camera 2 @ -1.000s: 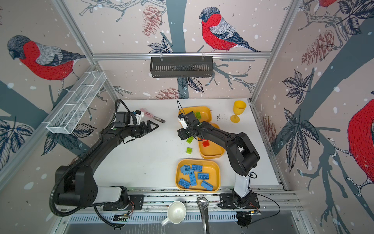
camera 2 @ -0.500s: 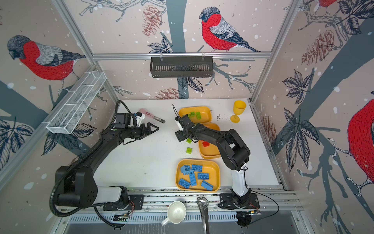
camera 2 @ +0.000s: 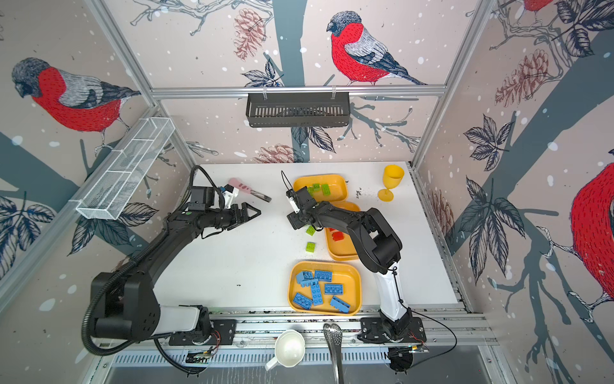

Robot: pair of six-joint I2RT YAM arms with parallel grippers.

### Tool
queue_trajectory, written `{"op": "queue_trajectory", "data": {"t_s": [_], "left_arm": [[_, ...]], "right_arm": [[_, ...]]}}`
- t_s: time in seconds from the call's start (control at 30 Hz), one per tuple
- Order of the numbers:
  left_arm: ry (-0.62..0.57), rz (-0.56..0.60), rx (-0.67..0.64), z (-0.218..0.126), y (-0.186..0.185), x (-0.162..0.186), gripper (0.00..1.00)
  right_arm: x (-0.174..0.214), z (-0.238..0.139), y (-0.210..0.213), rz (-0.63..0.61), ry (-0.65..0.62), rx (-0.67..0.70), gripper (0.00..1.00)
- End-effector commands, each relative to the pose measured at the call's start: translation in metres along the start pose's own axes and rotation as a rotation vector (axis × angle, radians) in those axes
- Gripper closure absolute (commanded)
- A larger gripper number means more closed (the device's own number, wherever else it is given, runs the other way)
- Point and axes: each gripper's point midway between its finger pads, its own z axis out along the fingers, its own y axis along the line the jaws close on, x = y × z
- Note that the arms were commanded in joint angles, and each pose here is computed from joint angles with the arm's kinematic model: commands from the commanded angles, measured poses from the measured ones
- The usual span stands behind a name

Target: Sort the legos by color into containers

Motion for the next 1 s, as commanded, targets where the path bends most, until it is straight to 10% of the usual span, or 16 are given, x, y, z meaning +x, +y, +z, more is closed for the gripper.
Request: {"op": "queue_trajectory", "data": {"t_s": [0.0,0.67,0.97], "left_arm": [[0.009,0.02,0.009,-0.001,-0.001,0.0,0.07],[0.049,0.041,0.014,0.001,0.006,-0.003,0.07],[0.036,0.047,-0.032,-0.012,0.017,-0.008,0.07]], "right_arm": [[0.0,0.004,0.013,0.001,0.002,-0.052,0.28],[-0.021,-0.006,0.096,-0.067,-0.034,-0.272,0.3],[-0.024,-0.017,0.074,-0.218,-0.013,-0.167,0.29]]}}
